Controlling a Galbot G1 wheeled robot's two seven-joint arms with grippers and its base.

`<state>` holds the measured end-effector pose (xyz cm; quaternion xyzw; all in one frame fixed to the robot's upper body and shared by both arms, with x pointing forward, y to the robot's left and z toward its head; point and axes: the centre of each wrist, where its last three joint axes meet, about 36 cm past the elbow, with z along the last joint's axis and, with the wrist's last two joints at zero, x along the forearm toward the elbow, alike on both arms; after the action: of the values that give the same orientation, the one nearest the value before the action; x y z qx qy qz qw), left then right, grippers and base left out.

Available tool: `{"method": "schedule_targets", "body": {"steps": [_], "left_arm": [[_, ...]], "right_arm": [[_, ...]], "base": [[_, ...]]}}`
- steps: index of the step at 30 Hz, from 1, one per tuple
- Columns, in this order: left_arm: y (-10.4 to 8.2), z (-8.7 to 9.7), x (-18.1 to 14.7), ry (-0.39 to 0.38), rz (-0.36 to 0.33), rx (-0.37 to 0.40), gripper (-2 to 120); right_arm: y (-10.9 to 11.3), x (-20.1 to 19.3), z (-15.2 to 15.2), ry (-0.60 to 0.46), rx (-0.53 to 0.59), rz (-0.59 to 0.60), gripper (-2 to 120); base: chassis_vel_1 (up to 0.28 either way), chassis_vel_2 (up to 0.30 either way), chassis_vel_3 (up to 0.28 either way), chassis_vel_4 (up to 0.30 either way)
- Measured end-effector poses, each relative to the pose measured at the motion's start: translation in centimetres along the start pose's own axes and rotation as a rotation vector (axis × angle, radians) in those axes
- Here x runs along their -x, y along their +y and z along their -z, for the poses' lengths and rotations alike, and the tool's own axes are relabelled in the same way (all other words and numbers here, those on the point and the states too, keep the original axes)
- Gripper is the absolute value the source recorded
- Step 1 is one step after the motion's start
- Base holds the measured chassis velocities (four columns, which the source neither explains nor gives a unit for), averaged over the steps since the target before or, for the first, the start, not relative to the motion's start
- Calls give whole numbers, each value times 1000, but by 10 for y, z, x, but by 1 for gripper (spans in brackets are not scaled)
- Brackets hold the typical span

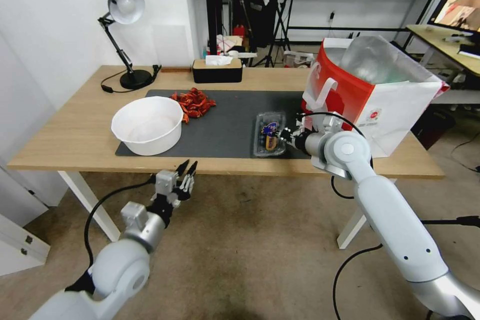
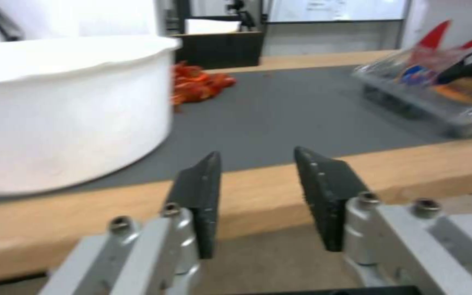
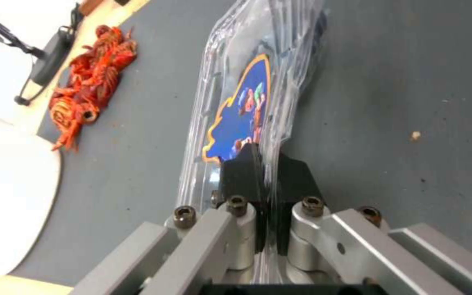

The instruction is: Close the takeout container lid, then place the container into the takeout bag.

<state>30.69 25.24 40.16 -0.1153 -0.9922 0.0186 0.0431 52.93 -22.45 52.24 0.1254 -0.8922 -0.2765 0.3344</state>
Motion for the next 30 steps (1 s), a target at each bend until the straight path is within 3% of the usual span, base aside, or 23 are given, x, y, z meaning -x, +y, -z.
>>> {"method": "schedule_targets", "body": {"steps": [5,7,9,15,25,26,29,30], "left_arm": [[3,-12,-17,-8,68,28,55],[5,-20,-28,-5,104,34,69],[4,-22,-29,-3,109,33,70],[6,-33,-34,-3,159,37,96],[-1,-53,-41,5,179,33,100],[-3,-58,-43,12,185,28,100],[-4,-61,-43,16,188,26,100],[-4,-64,-44,16,191,23,100]], "right_arm": [[-1,-3,0,-15,20,28,0],[-3,-8,1,-33,50,50,0],[-4,-9,1,-38,56,55,0],[-3,-34,6,-100,73,132,0],[14,-84,20,-242,6,230,0],[18,-99,29,-321,-39,251,0],[20,-111,36,-383,-72,260,0],[22,-124,47,-451,-108,256,0]], "base": [[0,0,0,0],[0,0,0,0],[0,0,0,0],[0,0,0,0],[0,0,0,0],[0,0,0,0],[0,0,0,0],[0,0,0,0]]}}
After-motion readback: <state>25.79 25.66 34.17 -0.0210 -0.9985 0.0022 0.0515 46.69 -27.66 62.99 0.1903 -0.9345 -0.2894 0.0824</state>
